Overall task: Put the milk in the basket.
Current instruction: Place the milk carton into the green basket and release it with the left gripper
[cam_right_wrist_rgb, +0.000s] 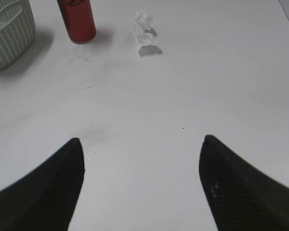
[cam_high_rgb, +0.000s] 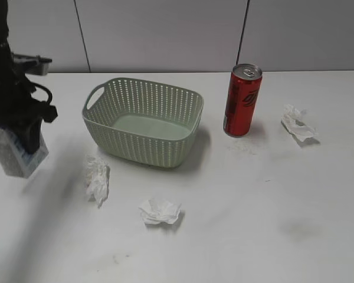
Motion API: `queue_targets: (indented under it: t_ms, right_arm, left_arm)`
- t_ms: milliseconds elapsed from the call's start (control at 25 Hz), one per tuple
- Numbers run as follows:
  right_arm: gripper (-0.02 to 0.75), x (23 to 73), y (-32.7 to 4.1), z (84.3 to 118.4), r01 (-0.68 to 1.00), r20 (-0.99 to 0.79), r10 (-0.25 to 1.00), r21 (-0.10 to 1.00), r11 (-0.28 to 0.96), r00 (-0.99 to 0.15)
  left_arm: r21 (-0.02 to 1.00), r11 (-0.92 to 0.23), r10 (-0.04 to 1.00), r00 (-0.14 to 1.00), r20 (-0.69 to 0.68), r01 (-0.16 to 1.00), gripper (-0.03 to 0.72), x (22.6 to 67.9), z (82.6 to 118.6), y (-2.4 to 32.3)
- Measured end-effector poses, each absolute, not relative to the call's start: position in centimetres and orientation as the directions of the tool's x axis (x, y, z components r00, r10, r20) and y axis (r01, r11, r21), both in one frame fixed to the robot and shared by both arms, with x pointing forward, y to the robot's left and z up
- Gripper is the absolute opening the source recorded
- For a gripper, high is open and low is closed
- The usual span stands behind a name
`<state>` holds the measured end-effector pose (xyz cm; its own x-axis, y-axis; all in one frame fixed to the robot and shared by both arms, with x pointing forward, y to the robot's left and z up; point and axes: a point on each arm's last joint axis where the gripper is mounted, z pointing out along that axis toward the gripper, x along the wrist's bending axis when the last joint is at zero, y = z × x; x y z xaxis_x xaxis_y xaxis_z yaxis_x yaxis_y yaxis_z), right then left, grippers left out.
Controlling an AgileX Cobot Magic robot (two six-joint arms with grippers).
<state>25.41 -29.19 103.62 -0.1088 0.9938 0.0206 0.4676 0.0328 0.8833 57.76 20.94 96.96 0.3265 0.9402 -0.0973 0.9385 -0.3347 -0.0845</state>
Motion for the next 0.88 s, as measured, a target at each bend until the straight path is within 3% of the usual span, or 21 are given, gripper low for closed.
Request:
queue_targets:
  t_ms: [200, 480, 720, 880]
  right_arm:
    - [0.588, 25.4, -29.2, 103.6, 0.468, 0.021, 0.994, 0.883, 0.033, -0.109]
    - [0.588, 25.4, -29.2, 103.6, 0.468, 0.021, 0.994, 0.883, 0.033, -0.109]
    - [0.588, 25.4, -29.2, 103.6, 0.468, 0.021, 0.994, 0.883, 0.033, -0.109]
    - [0.588, 25.4, -29.2, 103.6, 0.468, 0.021, 0.994, 0.883, 0.033, -0.109]
  left_arm:
    - [0.110, -0.330, 0.936, 0.340, -0.091, 0.937, 0.344, 59.6, 102.5, 20.4]
    - [0.338, -0.284, 0.912, 0.362, -0.195, 0.897, 0.344, 61.0, 109.2, 18.4]
    - [0.413, -0.324, 0.866, 0.442, -0.232, 0.851, 0.343, 60.6, 111.7, 15.1]
    - [0.380, -0.362, 0.851, 0.469, -0.239, 0.851, 0.343, 61.5, 109.8, 13.1]
